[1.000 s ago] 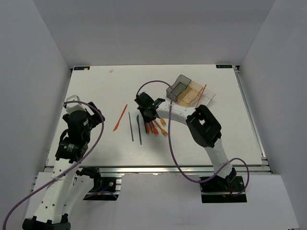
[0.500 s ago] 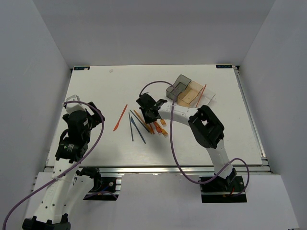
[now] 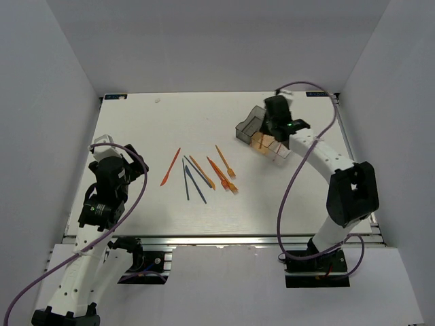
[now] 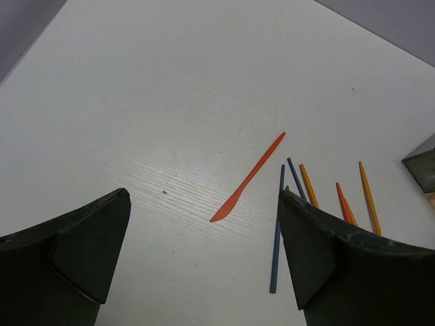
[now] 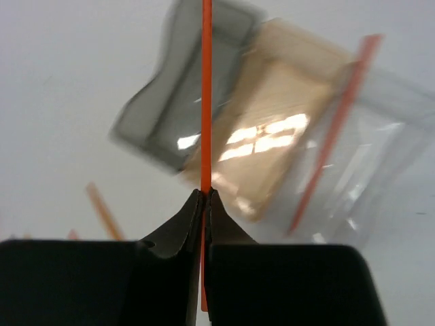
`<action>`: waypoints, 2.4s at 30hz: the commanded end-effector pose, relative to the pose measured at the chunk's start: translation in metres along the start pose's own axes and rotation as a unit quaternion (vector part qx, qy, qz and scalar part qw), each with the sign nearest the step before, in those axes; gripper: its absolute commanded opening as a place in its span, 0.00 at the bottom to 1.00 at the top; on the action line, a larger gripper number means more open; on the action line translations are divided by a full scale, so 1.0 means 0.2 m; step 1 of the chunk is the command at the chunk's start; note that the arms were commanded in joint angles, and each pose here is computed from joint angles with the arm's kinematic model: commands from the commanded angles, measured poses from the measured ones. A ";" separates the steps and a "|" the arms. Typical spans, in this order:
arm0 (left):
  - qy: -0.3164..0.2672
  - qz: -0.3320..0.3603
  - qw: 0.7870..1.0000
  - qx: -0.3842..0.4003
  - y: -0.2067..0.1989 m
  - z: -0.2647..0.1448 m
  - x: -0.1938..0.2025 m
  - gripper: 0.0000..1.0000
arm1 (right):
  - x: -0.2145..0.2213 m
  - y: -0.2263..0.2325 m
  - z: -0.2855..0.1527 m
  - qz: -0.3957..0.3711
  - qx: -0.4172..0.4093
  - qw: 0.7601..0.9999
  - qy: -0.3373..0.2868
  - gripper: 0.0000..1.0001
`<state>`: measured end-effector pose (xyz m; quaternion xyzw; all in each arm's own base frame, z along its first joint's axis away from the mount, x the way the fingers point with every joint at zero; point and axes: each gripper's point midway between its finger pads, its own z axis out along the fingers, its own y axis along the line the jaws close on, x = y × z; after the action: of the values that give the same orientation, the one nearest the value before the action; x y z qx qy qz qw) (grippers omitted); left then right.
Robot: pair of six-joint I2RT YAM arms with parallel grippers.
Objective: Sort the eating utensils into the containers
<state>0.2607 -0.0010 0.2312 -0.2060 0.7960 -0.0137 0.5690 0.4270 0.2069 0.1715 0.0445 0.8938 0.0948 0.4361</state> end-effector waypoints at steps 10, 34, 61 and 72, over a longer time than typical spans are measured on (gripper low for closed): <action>-0.001 0.002 1.000 0.007 -0.01 0.00 0.00 0.98 | -0.27 -0.78 0.22 0.132 0.203 0.967 -0.080 0.00; 0.001 0.004 1.000 0.009 -0.02 0.00 0.00 0.98 | 0.02 -0.81 0.29 0.161 0.190 0.968 -0.027 0.41; 0.000 0.002 1.000 0.001 0.00 0.00 0.00 0.98 | 0.97 1.05 0.09 -0.319 -0.172 0.917 0.164 0.28; -0.001 0.003 1.000 0.004 -0.01 -0.01 -0.01 0.98 | 0.95 0.99 0.14 -0.339 -0.150 0.915 0.157 0.28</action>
<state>0.2609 -0.0008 0.2306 -0.2061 0.7966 -0.0123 0.5682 0.3210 0.4343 0.0402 -0.3368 0.8931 0.0874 0.2852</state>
